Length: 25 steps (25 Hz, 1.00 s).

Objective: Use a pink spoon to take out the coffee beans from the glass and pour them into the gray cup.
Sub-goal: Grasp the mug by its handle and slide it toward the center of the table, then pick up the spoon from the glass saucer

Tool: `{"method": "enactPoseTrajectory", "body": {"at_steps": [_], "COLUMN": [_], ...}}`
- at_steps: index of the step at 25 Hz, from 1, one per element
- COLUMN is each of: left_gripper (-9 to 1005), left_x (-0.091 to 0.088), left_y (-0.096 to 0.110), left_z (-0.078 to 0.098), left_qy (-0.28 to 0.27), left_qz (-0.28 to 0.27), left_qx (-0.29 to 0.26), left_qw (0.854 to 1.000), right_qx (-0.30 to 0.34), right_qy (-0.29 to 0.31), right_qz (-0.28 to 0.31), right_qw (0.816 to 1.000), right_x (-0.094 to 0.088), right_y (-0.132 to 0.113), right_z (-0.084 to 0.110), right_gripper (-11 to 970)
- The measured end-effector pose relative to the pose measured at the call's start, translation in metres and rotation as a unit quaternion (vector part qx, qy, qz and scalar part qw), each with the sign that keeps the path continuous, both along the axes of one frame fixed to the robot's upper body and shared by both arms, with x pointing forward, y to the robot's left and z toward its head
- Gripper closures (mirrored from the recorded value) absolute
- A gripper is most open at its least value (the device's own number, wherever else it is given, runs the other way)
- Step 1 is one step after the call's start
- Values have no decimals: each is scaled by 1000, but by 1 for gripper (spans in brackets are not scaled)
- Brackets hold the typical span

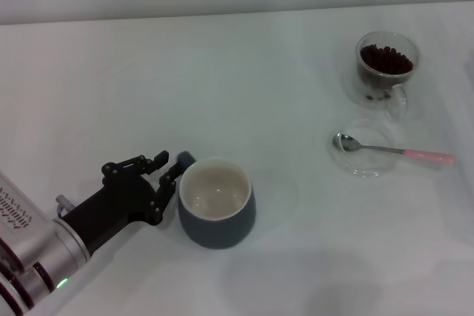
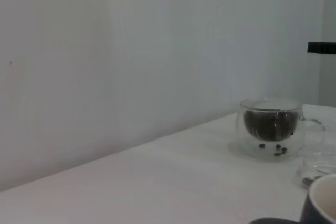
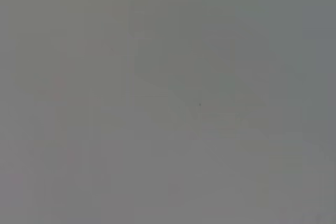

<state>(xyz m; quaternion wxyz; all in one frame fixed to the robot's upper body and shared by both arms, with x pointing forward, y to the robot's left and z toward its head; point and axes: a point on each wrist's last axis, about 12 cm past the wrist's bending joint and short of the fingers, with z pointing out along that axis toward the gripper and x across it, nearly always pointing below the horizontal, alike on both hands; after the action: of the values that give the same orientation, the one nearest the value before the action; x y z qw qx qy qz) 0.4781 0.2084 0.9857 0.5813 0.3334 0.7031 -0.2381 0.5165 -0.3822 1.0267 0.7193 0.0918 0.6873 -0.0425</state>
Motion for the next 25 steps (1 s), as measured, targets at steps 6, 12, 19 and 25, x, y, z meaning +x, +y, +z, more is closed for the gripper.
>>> {"method": "enactPoseTrajectory", "body": {"at_steps": [6,12,19,25], "left_gripper": [808,729,547,417], "left_x": [0,0,-10,-23], "left_y": [0,1,12,36], "left_z": [0,0,-1,-1], "left_qy": [0,0,0,-5], "left_qz": [0,1,37,108], "left_qx": [-1,-1,-29,-63], "left_qw": [1000,1000,999,992], "right_qx": [1,12,11,9], "right_qy": [1,-1,-1,-9], "right_qz": [-2,-6,-7,-6], "right_qw": [1000,1000,1000,1000], "right_x": [-3,-6,-7,-9], "right_y": [-1,-3,-4,-4], "right_z": [-1,-2,-2,-1], "right_gripper": [137,138,138,139]}}
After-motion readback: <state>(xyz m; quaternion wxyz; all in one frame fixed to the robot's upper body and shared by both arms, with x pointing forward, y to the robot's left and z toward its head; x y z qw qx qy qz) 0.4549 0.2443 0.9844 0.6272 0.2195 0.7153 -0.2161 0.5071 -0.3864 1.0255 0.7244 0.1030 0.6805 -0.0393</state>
